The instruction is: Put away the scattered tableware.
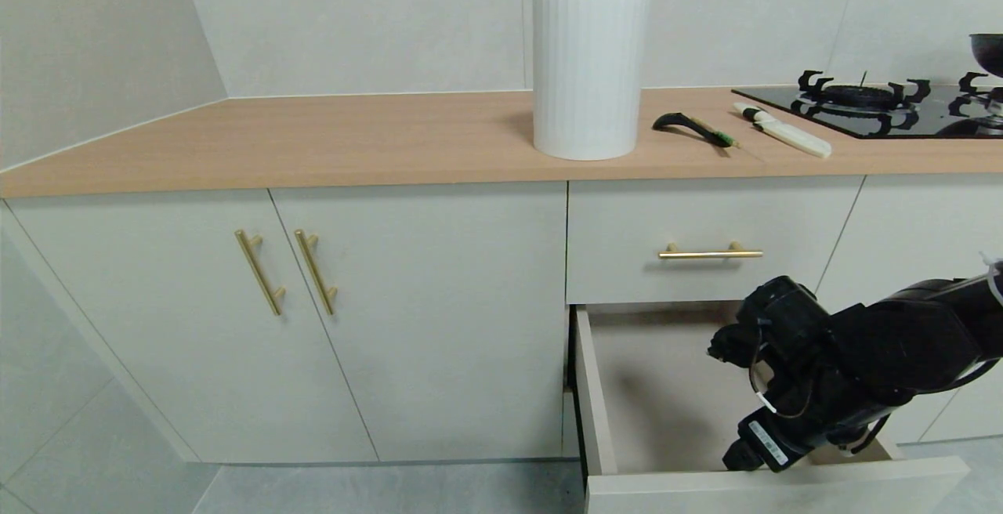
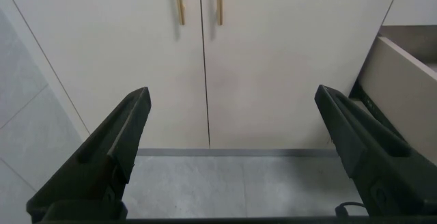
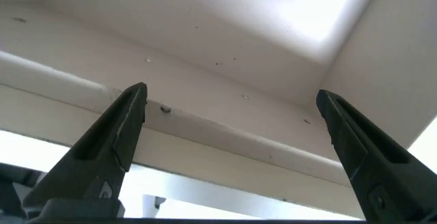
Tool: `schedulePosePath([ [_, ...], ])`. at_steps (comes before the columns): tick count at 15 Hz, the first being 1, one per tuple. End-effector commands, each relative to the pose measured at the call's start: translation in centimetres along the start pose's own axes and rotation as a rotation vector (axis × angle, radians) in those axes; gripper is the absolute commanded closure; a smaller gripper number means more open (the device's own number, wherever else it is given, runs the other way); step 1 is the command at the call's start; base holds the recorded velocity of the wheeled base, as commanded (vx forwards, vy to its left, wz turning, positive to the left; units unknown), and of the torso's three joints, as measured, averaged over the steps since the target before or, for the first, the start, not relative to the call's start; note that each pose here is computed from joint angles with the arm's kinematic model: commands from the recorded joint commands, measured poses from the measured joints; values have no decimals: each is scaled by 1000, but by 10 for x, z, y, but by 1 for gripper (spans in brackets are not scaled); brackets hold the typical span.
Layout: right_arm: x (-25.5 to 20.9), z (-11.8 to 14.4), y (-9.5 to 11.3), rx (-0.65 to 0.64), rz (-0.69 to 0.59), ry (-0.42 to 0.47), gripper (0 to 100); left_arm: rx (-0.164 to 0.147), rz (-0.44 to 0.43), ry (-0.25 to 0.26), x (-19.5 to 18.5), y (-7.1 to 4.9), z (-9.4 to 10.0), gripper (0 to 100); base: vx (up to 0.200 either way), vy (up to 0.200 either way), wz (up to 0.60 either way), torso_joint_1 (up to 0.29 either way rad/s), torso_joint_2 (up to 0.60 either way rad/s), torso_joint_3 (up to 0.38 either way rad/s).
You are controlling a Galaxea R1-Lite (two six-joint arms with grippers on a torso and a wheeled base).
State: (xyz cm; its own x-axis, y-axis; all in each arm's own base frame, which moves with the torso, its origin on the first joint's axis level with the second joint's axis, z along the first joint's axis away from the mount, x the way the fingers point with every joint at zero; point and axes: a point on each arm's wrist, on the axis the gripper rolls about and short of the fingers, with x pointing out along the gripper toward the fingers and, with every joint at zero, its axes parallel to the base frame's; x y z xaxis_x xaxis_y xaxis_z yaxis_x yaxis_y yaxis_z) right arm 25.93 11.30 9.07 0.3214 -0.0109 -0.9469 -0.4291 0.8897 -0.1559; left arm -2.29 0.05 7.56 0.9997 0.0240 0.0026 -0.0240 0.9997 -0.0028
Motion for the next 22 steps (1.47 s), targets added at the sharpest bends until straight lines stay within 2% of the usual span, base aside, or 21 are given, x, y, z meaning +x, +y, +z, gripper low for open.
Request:
schedulePosePath([
  [1,-2,-3,4,-26,5,23,0,0,1,1,0,0,0,0,0,0,0,0,0,0],
  [5,-3,-10,9,-71,-3,86,0,0,1,1,0,0,0,0,0,0,0,0,0,0],
  [10,-2,-13,11,-89,-1,99,0,0,1,1,0,0,0,0,0,0,0,0,0,0],
  [12,-3,-8,10,-73,-3,75,0,0,1,3,0,0,0,0,0,0,0,0,0,0],
  [16,-28,11,-5,72,-13,-68,0,0,1,1,0,0,0,0,0,0,0,0,0,0],
  [17,-38,17,-15,141,-18,-151,0,0,1,1,0,0,0,0,0,0,0,0,0,0],
  [22,-50,16,-28,199,-44,-357,0,0,-1,1,0,0,0,0,0,0,0,0,0,0],
])
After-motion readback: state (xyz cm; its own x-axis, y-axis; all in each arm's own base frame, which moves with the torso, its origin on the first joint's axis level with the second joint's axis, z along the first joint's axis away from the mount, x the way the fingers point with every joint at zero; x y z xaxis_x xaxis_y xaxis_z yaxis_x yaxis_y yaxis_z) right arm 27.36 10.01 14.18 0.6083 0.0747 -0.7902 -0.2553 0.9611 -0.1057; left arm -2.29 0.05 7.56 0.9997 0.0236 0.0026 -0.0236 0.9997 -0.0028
